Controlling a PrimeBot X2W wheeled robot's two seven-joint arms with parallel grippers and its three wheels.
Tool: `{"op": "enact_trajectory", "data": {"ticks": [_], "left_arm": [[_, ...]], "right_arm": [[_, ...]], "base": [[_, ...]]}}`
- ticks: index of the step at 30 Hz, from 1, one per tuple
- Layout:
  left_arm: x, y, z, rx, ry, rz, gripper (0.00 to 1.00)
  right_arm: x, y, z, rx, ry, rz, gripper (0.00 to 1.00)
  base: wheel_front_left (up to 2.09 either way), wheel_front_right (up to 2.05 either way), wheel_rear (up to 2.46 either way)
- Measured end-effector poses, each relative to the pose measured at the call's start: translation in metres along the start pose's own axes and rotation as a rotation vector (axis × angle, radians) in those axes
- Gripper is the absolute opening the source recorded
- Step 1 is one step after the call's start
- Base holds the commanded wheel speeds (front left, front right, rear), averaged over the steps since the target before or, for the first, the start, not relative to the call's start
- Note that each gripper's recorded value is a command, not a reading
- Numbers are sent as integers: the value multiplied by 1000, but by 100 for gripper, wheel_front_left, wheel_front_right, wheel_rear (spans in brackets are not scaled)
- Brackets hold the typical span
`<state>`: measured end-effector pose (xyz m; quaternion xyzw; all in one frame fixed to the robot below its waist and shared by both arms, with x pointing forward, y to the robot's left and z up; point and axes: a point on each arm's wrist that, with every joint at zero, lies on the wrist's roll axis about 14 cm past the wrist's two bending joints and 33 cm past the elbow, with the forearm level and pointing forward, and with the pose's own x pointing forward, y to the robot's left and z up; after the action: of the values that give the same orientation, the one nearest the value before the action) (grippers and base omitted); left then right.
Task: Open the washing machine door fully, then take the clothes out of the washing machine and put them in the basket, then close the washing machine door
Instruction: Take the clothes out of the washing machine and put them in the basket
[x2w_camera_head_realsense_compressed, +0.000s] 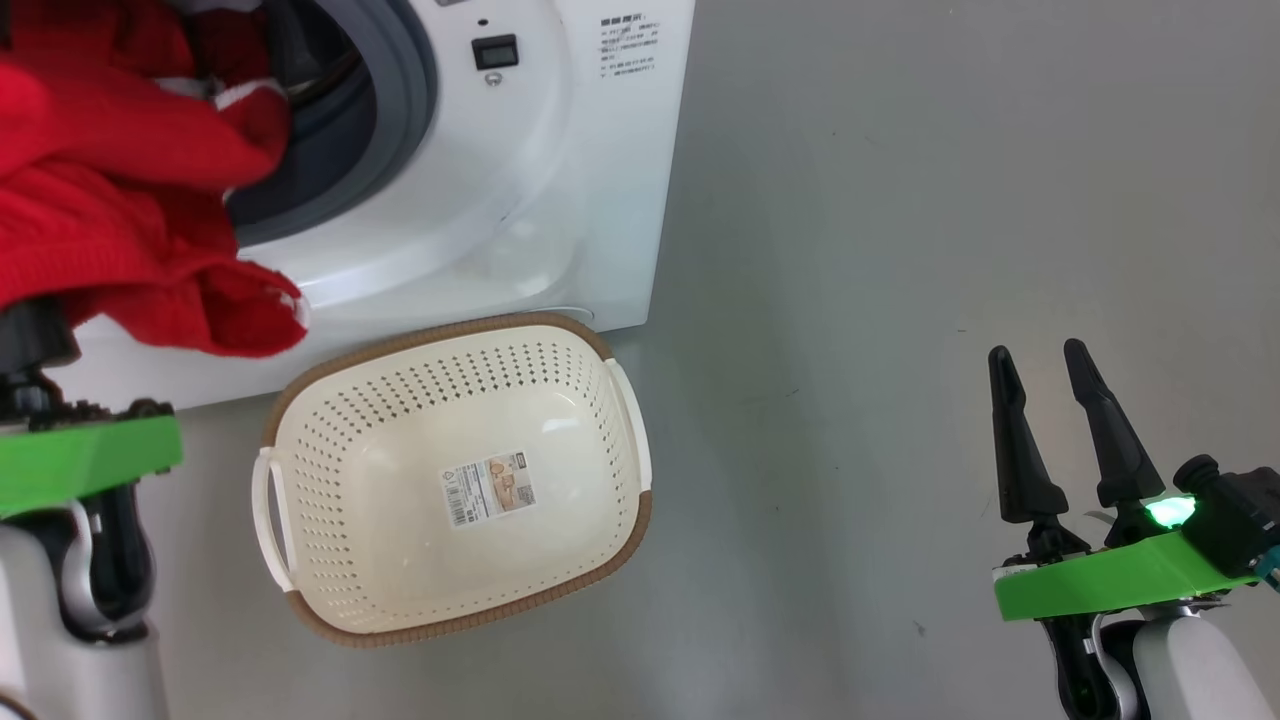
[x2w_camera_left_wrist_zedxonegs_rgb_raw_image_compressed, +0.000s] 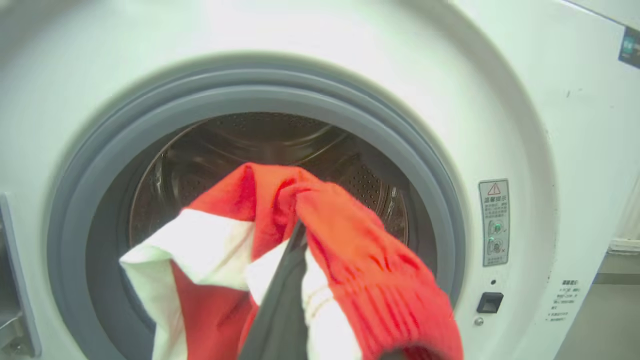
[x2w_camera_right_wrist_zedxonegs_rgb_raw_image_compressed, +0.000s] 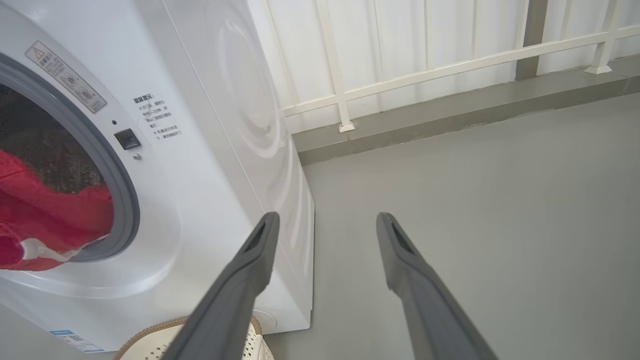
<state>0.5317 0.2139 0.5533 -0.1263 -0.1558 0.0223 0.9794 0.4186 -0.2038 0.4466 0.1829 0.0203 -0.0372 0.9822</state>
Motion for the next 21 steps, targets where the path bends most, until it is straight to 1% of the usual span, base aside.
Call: {"op": "enact_trajectory", "data": {"ticks": [7, 11, 16, 21], "left_arm": [[-6, -7, 27, 3, -84, -23, 0], [-9, -12, 28, 4, -89, -39, 0], [-13, -14, 9, 3, -35, -47, 0], [-27, -25, -39, -16, 108, -78, 0]], "right_arm": [[0, 0, -1, 0, 3, -1, 100], [1, -1, -3, 0, 7, -3, 100], [1, -2, -6, 1, 16, -6, 100], [2, -3, -12, 7, 32, -10, 100]], "base": [[0, 0, 0], [0, 0, 0], [0, 0, 0], [0, 0, 0]]}}
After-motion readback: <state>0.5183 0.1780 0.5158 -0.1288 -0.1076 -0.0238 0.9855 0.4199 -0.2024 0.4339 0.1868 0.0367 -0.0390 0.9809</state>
